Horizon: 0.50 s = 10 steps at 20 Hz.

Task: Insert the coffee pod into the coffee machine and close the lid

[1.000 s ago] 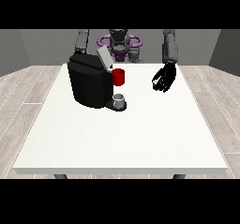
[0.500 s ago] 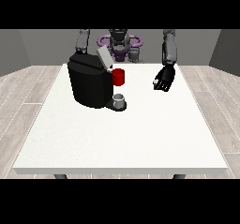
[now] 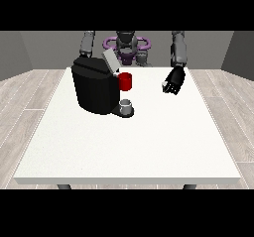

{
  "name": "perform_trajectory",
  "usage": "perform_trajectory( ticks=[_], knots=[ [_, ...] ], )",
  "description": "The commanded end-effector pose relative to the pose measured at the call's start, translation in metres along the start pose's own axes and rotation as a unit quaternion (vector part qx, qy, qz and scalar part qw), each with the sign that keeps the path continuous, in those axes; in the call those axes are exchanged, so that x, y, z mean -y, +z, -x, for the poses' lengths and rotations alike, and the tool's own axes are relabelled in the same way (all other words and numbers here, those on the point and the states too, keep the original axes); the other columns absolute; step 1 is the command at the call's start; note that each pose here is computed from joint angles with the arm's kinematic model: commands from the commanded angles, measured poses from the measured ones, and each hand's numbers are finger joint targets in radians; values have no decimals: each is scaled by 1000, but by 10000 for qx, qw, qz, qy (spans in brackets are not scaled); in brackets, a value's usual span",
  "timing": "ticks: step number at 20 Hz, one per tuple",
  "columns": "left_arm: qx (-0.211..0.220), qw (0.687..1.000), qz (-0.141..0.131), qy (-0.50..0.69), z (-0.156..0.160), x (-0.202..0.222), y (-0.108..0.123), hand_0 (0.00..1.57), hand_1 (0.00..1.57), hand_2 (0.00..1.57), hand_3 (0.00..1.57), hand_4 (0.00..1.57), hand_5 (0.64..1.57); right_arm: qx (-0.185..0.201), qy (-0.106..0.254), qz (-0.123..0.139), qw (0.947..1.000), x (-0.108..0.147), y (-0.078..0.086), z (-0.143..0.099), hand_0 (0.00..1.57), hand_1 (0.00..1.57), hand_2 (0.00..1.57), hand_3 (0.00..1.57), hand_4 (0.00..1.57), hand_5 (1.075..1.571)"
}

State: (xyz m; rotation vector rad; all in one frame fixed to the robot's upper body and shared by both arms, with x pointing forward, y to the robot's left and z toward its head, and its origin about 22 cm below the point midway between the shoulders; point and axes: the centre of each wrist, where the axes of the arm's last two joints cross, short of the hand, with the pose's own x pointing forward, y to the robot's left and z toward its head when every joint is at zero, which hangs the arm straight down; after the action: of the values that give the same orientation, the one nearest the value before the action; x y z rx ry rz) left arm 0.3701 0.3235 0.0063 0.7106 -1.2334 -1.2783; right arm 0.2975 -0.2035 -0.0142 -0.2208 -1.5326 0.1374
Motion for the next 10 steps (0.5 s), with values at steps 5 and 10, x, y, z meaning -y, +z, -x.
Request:
perform_trajectory(
  ticks=[5,10],
  knots=[
    [645,9943,-219,822,-15,-30,-14,1449,1449,1434,1357,517,1571,-224,201,115,9995,16,-2,14,0,0,0,0,0,1571],
    [824,9936,346,692,-67,-49,-36,1375,1375,1381,1327,490,1571,-488,274,269,9981,6,7,45,0,0,0,0,0,1571]
  ],
)
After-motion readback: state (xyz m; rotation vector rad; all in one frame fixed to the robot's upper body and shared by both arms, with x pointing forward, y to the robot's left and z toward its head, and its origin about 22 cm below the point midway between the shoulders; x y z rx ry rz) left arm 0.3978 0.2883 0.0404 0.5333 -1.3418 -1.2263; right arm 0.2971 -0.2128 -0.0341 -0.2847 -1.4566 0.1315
